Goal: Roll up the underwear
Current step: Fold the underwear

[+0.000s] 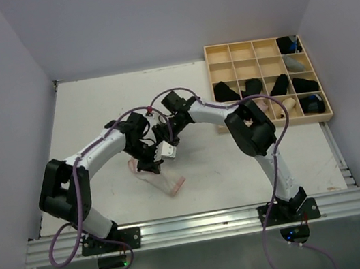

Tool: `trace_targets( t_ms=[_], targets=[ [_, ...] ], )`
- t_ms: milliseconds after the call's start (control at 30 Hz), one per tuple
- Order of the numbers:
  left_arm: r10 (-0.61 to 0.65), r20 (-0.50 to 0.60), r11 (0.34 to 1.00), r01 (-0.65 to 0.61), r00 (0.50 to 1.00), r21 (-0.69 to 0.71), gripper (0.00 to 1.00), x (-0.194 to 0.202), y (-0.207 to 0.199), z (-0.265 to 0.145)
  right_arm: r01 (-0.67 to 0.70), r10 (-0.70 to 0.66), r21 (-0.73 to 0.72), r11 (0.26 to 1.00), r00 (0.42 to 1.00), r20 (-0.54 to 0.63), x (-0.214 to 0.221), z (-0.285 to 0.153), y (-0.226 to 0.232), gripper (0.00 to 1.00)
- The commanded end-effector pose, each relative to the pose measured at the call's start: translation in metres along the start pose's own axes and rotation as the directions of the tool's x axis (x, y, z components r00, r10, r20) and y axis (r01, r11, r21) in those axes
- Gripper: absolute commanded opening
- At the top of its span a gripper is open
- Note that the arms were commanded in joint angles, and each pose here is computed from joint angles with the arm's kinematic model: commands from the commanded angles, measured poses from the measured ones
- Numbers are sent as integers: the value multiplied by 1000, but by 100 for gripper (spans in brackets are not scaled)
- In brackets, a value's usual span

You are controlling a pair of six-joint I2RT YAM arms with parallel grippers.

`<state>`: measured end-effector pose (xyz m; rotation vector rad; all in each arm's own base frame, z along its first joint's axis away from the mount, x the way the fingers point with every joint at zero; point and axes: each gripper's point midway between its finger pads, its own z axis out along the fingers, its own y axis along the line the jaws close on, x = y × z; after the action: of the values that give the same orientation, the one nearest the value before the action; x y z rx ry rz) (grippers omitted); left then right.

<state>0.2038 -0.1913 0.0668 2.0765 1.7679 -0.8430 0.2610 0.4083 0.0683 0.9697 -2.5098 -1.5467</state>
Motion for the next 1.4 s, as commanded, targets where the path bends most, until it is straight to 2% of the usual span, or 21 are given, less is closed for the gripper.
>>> trace_targets(
  t_ms=[0,200,367,900,1167,1367],
  targets=[
    [40,15,999,-40,999,-21,0,-9,10,-1,-27,26,-26,999,998,-49,6,3,4,25],
    [46,10,998,-45,999,-36,0,-10,18,-2,-72,80,92,993,993,-91,19,14,-35,22],
    [41,-1,998,-41,999,-51,0,-10,33,0,-93,105,109,990,989,-105,24,23,-49,22],
    [16,-15,993,-18,1000,-119,0,3,65,20,-95,105,94,991,989,-107,24,22,-44,22],
    [29,-38,995,-33,999,-92,0,11,56,34,-82,90,99,992,993,-82,10,20,-39,24],
    [-5,-64,995,-1,998,-103,0,17,57,49,-93,103,101,990,991,-91,13,22,-42,24]
  ],
)
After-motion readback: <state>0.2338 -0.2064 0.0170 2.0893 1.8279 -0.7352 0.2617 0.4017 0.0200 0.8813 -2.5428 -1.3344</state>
